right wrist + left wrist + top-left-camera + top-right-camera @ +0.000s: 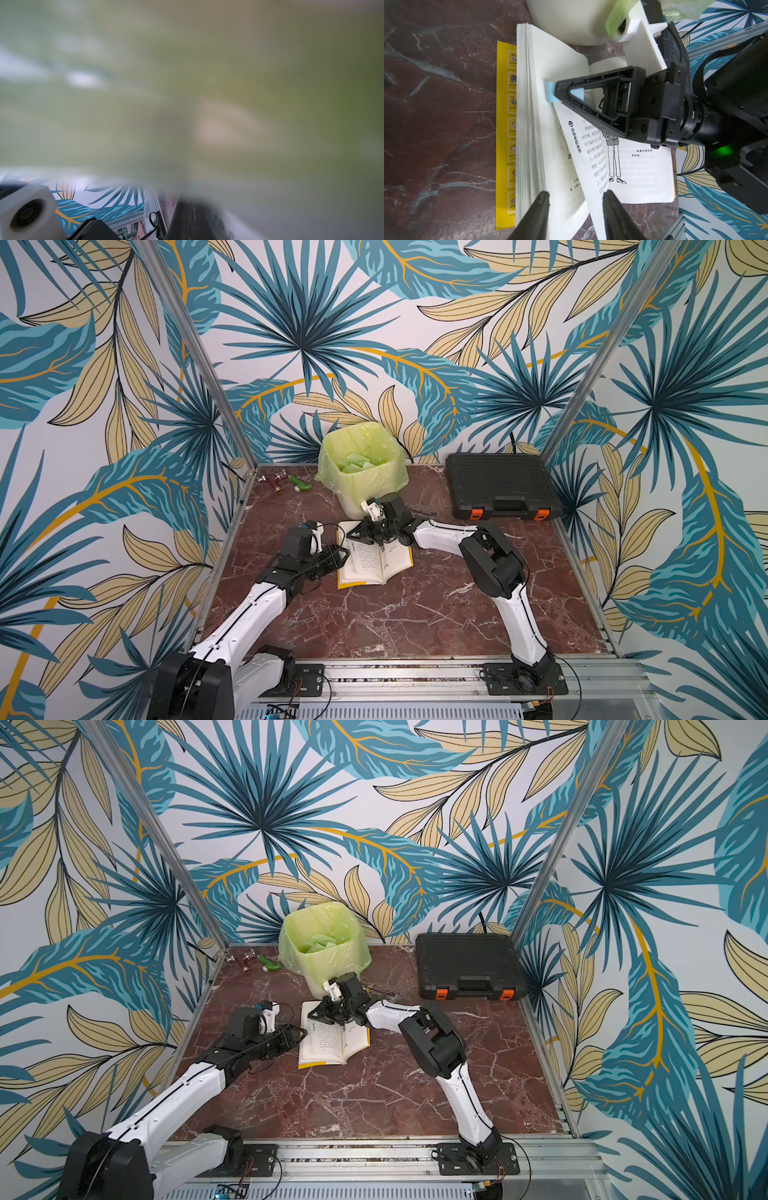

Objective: Peel off the used sticky note
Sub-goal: Turn the page of the book at the center of the board.

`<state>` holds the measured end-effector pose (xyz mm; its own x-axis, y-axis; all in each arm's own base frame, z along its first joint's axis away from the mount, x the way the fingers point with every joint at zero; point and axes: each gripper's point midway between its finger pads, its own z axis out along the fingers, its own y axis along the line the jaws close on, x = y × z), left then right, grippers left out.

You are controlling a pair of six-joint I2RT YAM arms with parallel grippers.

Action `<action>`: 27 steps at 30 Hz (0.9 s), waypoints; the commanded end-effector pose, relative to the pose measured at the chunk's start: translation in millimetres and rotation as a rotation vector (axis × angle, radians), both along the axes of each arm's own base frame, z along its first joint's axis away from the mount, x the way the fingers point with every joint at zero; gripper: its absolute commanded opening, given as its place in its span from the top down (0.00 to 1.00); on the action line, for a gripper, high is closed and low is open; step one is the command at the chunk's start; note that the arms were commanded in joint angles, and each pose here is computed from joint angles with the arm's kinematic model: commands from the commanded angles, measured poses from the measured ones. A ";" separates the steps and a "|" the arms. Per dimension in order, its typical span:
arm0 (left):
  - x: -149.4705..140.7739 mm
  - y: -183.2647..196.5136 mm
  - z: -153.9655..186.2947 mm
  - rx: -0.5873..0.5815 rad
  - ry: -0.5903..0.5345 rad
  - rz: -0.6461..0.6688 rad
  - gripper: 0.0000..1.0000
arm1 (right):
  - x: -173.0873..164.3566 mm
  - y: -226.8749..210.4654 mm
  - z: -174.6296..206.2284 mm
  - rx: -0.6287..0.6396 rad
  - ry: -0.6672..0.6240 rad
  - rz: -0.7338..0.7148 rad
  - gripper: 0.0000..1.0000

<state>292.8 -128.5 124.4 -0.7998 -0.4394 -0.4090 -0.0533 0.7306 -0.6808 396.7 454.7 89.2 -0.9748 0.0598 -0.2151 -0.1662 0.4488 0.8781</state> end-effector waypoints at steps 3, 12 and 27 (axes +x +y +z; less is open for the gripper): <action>1.1 0.9 -14.8 0.000 0.021 0.006 0.69 | -2.3 -1.2 12.7 0.016 -0.020 -0.007 1.00; 11.6 -7.4 -26.8 -0.048 0.031 -0.003 0.87 | -2.0 -1.1 11.5 0.016 -0.018 -0.006 1.00; 12.3 -9.1 -76.7 0.136 0.178 -0.062 0.89 | -1.9 -6.4 22.5 0.017 -0.045 -0.012 1.00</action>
